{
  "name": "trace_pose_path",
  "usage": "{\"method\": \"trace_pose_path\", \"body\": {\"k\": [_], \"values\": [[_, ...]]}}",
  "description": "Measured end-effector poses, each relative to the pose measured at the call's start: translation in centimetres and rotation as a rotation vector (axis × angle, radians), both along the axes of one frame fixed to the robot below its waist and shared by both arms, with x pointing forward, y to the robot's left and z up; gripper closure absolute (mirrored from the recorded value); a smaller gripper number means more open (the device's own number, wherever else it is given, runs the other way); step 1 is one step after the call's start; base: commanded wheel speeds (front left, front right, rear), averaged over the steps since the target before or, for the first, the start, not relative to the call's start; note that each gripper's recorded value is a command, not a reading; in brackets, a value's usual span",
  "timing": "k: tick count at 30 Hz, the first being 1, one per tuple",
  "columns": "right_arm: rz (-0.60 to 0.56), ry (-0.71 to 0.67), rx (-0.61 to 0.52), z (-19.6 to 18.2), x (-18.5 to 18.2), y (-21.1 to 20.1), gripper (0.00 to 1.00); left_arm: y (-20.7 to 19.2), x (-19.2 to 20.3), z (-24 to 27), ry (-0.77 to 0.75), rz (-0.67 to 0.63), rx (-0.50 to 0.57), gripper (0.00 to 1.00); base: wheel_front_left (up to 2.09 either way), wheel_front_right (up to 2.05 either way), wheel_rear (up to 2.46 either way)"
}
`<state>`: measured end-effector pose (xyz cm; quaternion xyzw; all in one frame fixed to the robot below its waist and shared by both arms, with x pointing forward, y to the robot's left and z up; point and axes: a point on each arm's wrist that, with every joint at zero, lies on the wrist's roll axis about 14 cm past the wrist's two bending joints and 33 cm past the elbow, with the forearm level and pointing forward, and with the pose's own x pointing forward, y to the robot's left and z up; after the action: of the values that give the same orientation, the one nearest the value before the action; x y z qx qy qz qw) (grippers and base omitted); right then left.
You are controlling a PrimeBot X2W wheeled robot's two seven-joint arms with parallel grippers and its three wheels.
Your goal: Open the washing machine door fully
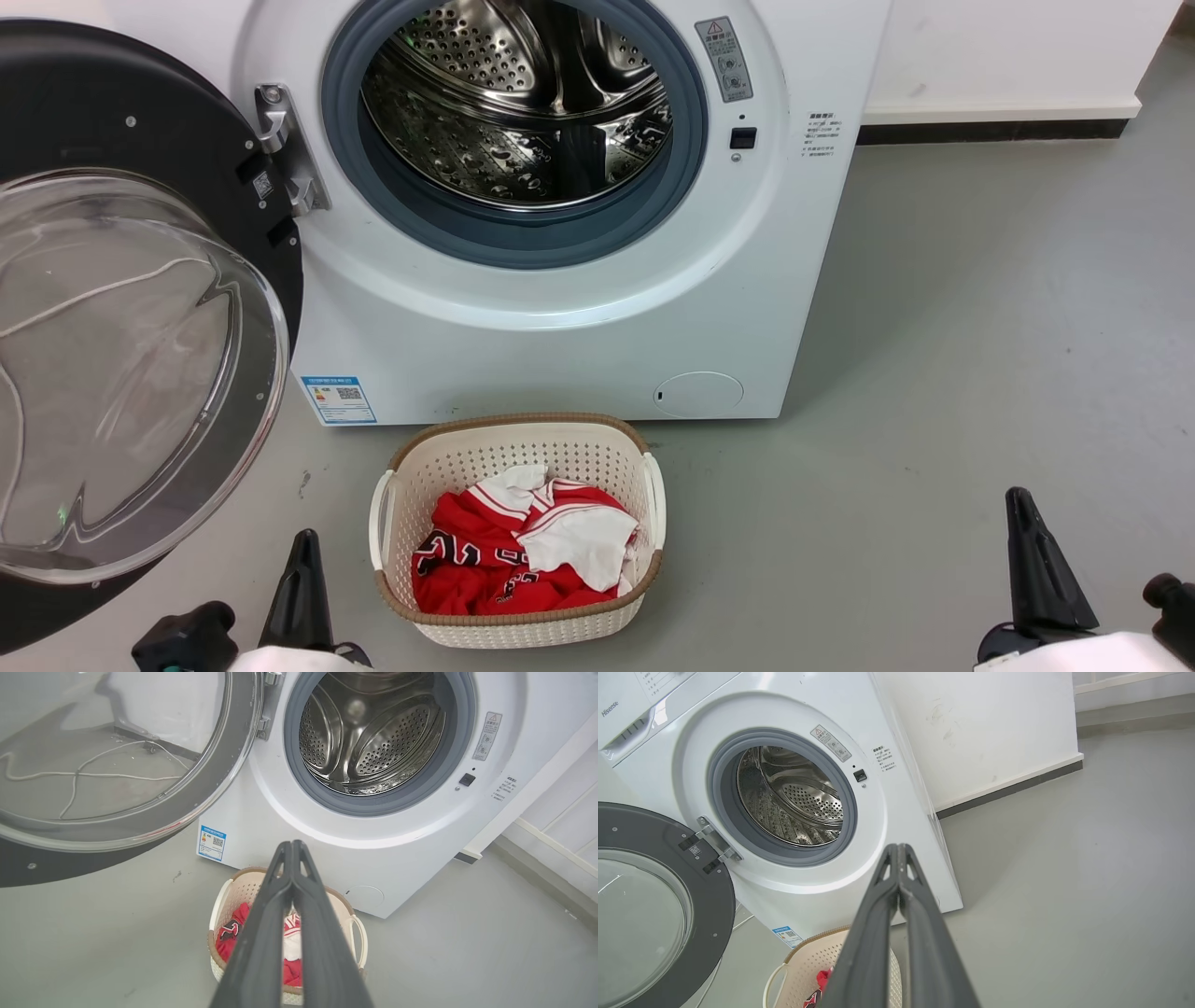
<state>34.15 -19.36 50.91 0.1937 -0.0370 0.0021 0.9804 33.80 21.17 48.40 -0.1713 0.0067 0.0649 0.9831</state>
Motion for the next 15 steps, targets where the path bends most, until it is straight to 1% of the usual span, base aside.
{"method": "trace_pose_path", "body": {"k": [15], "values": [[-0.01,0.023,0.246,-0.29,1.0,-0.41,1.0,0.1,0.93,-0.26,0.006,0.012,-0.256,1.0,0.0,0.0,0.0]]}}
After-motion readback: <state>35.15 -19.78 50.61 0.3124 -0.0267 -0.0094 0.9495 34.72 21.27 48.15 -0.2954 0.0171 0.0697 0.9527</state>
